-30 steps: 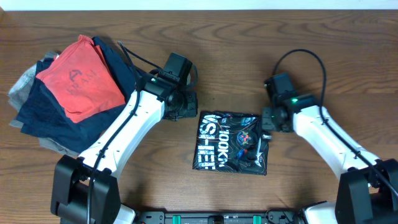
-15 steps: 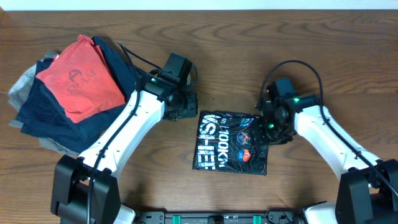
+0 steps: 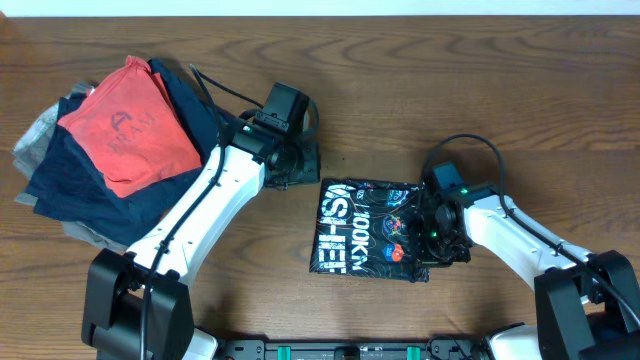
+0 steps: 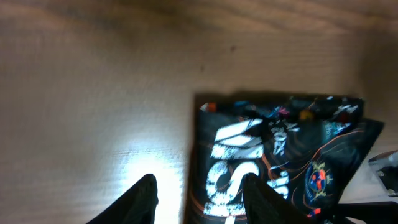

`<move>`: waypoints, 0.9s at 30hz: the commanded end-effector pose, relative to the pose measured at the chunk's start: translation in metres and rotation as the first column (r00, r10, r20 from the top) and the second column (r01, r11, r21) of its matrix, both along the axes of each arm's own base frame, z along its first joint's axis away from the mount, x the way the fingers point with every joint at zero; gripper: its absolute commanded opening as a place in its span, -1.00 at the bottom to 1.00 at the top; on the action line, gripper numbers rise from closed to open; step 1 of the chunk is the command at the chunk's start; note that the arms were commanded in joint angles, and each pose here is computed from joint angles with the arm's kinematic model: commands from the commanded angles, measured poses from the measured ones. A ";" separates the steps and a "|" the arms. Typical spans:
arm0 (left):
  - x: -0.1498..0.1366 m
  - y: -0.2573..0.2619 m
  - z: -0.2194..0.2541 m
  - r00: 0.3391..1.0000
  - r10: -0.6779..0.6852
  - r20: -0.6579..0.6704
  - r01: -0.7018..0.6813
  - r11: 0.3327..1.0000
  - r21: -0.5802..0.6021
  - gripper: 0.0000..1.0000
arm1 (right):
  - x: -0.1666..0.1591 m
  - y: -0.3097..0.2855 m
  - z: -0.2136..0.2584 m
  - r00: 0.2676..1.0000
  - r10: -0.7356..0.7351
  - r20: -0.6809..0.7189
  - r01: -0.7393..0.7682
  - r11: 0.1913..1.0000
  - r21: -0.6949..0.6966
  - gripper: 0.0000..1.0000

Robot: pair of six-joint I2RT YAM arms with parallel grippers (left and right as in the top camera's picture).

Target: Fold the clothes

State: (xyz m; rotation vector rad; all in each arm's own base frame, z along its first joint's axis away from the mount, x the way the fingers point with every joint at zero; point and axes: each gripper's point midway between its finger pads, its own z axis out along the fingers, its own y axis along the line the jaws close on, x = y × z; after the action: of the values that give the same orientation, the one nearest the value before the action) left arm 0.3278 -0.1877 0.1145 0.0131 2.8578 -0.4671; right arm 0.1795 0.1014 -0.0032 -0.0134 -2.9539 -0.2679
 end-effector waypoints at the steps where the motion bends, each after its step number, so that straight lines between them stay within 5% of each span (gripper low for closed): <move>1: 0.001 -0.011 -0.003 0.996 -0.086 0.025 0.087 0.996 -0.013 -0.05 | 0.016 -0.032 0.002 0.976 -0.206 0.066 0.214 0.963 -0.165 -0.97; 8: 0.010 -0.037 -0.007 0.971 -0.212 0.109 0.216 0.976 -0.018 0.15 | 0.052 -0.057 0.011 0.937 -0.308 0.164 0.331 0.933 -0.138 -0.65; 13: -0.012 -0.050 -0.036 0.965 -0.259 -0.031 0.256 0.964 -0.075 0.30 | 0.050 -0.053 0.011 0.947 -0.284 0.152 0.303 0.945 -0.123 -0.28; 18: -0.045 -0.034 -0.059 0.954 -0.167 -0.250 0.162 0.986 -0.041 0.63 | 0.047 -0.054 0.011 0.954 -0.262 0.142 0.281 0.951 -0.129 -0.26; 27: -0.052 -0.049 -0.066 0.940 -0.208 -0.272 0.194 0.978 -0.079 0.73 | 0.046 -0.054 0.011 0.955 -0.263 0.138 0.281 0.951 -0.131 -0.24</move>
State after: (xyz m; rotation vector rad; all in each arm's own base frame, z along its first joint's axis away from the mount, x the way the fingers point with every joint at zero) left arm 0.2821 -0.2280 0.0558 0.2378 3.1109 -0.5988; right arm 0.2209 0.0479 0.0024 -0.4653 -3.0526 -0.0869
